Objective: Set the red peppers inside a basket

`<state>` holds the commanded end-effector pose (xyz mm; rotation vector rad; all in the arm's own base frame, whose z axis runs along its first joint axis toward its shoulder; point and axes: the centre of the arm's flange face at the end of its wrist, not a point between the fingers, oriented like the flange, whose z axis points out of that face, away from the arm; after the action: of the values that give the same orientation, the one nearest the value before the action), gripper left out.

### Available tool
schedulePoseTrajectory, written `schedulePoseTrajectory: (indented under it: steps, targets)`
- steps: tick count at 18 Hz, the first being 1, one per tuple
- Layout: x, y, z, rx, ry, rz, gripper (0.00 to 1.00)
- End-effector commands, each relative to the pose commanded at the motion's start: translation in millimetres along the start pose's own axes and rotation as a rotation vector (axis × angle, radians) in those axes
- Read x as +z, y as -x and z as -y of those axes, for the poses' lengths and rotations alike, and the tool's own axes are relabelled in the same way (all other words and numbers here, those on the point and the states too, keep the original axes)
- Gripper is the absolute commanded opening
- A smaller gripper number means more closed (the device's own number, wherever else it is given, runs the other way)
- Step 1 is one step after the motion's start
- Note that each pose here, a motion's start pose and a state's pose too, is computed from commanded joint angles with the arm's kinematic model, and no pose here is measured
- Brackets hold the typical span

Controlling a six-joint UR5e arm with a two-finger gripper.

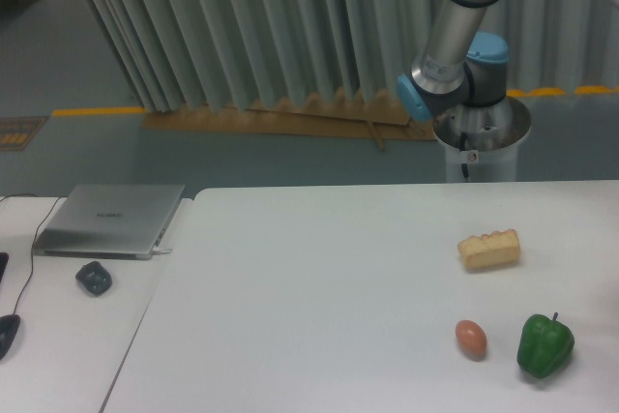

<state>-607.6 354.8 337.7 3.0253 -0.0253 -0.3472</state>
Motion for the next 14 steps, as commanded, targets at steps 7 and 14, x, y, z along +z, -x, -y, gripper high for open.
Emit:
schedulePoseTrajectory:
  steps: [7, 14]
  targets:
    - [-1, -4, 2, 0.008, 0.01, 0.001, 1.0]
    - [-41, -32, 21, 0.037, -0.015, 0.03, 1.0]
